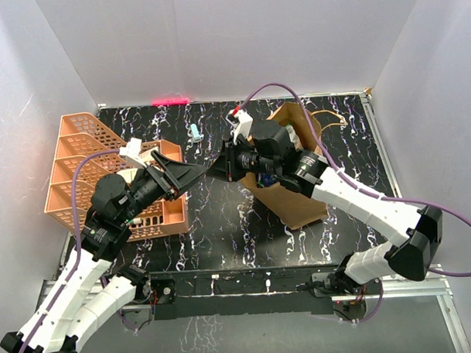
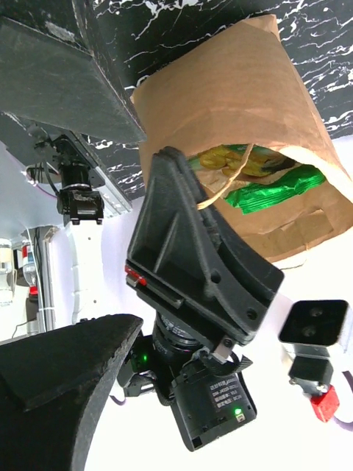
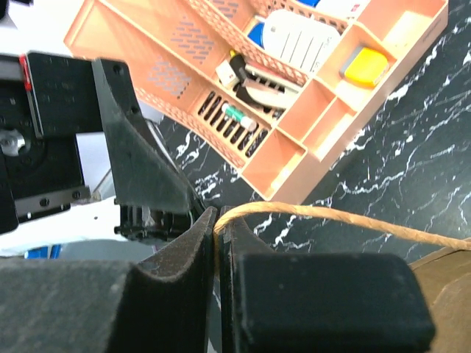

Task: Take the snacks out of the paper bag
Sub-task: Move the paper bag to the center of the board.

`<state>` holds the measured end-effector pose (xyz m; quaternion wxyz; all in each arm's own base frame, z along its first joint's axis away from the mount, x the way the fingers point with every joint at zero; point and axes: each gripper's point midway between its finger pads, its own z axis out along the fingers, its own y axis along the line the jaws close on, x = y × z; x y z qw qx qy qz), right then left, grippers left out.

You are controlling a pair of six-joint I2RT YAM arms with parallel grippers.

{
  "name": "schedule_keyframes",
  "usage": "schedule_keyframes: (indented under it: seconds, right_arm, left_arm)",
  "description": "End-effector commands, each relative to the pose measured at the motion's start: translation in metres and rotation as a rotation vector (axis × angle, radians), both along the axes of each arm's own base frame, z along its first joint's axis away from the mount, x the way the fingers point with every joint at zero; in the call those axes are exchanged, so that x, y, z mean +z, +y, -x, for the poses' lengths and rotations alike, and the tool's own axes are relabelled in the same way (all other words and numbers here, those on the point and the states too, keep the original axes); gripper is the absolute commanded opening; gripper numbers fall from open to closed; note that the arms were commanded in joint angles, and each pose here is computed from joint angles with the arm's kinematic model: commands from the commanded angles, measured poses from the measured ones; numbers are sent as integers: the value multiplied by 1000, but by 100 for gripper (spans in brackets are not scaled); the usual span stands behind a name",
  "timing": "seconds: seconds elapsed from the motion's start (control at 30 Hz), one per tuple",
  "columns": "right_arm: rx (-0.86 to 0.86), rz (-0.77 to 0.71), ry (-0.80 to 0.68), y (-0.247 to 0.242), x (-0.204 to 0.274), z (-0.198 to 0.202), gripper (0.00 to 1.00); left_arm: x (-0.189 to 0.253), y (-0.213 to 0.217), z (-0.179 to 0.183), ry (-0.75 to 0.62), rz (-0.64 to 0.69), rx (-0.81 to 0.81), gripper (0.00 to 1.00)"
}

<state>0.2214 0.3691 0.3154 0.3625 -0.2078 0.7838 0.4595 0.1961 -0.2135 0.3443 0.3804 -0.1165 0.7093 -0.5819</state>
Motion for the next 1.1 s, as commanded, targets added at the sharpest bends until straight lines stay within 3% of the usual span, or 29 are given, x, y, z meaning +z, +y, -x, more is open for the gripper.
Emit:
schedule_keyframes:
  seconds: [0.0, 0.23, 0.5, 0.7, 0.9, 1.07]
  right_arm:
    - [-11, -226, -143, 18, 87, -12, 7]
    - [-55, -241, -181, 11, 109, -16, 10]
    - [-344, -84, -214, -70, 75, -21, 68]
    - [-401, 15, -263, -122, 81, 0, 95]
    - [-515, -26, -252, -175, 99, 24, 98]
    - [-657, -61, -147, -208, 86, 33, 98]
  left_arm:
    - [23, 0, 2, -60, 49, -5, 97]
    - [31, 3, -3, -92, 23, 29, 97]
    - [27, -8, -10, -82, -57, -26, 97]
    - [27, -32, -15, -85, -64, -156, 96]
    - [33, -47, -21, -148, -71, -232, 95]
    - [33, -61, -33, -160, -68, -277, 90]
